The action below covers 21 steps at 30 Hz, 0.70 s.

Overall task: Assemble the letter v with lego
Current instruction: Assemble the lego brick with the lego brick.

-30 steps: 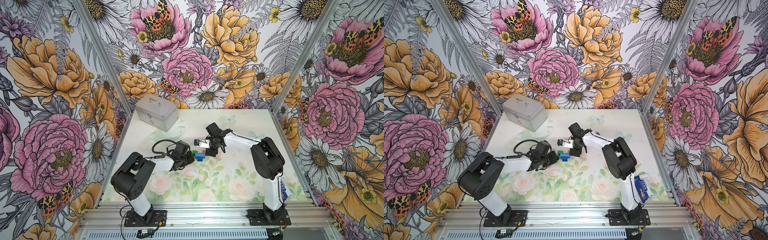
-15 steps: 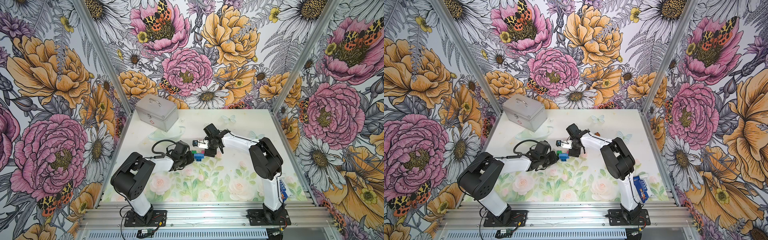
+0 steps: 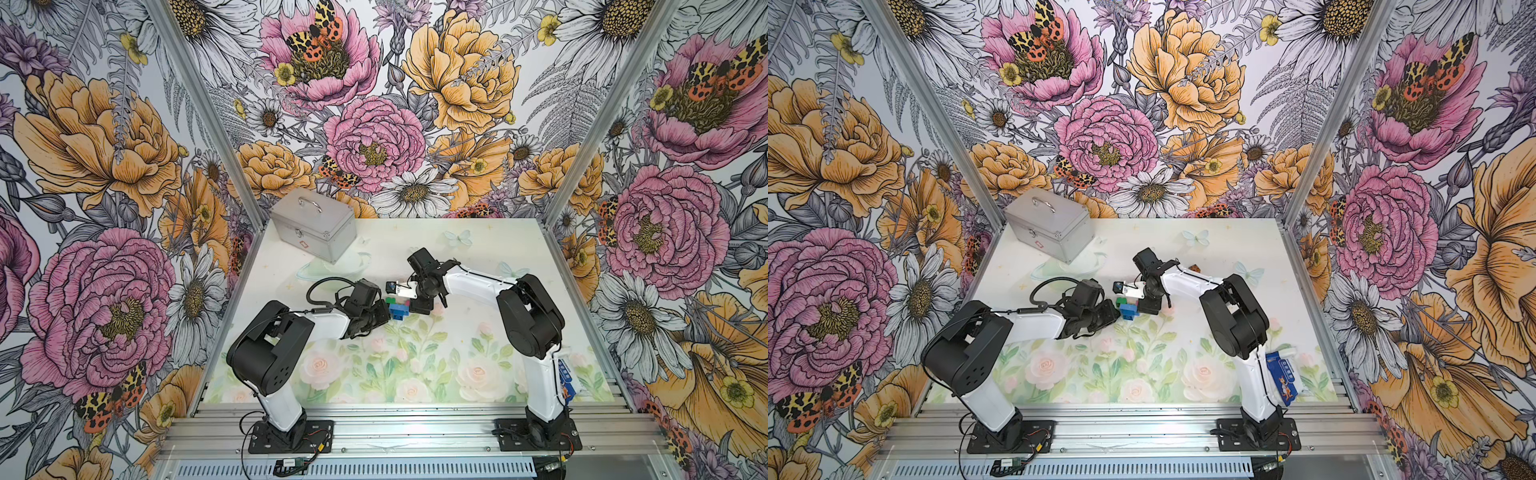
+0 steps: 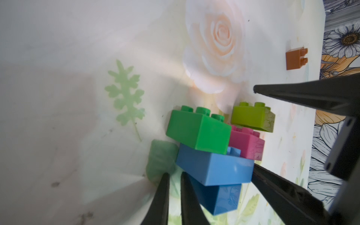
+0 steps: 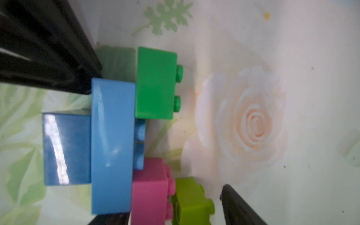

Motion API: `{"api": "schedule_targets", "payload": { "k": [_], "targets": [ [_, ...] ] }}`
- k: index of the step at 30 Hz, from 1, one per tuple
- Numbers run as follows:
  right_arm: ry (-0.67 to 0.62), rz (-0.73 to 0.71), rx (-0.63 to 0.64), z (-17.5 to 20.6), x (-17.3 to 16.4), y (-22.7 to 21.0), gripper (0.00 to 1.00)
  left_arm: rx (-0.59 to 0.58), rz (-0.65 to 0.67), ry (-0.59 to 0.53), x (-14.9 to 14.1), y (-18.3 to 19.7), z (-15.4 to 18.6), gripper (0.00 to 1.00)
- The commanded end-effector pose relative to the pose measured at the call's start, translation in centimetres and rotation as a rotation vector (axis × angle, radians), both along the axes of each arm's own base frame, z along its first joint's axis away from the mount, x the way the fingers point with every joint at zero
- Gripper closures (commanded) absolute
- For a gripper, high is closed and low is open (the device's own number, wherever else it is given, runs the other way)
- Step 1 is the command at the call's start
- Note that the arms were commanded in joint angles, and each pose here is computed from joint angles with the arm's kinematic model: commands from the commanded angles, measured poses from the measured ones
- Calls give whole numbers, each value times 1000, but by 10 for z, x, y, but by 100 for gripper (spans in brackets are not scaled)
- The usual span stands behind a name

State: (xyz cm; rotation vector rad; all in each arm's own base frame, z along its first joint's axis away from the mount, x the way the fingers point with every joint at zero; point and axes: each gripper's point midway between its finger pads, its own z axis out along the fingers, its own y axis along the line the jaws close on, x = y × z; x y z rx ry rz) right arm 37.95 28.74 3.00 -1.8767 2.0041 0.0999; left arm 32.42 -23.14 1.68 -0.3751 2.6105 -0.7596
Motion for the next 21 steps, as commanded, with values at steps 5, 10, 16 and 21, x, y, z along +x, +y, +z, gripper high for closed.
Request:
{"api": "schedule_targets", "payload": {
  "k": [5,10,16,21],
  "targets": [
    [37,-1,0,-5,-4,-3,32,12,-26,8,0,-2,-6,85],
    [44,4,0,-6,-6,-2,34,13,-27,8,1,-2,-6,85],
    [57,15,-3,-7,-9,-1,40,15,-26,8,2,-3,-7,85],
    [59,15,-5,-7,-9,-2,41,14,-27,7,3,-4,-7,85]
  ]
}}
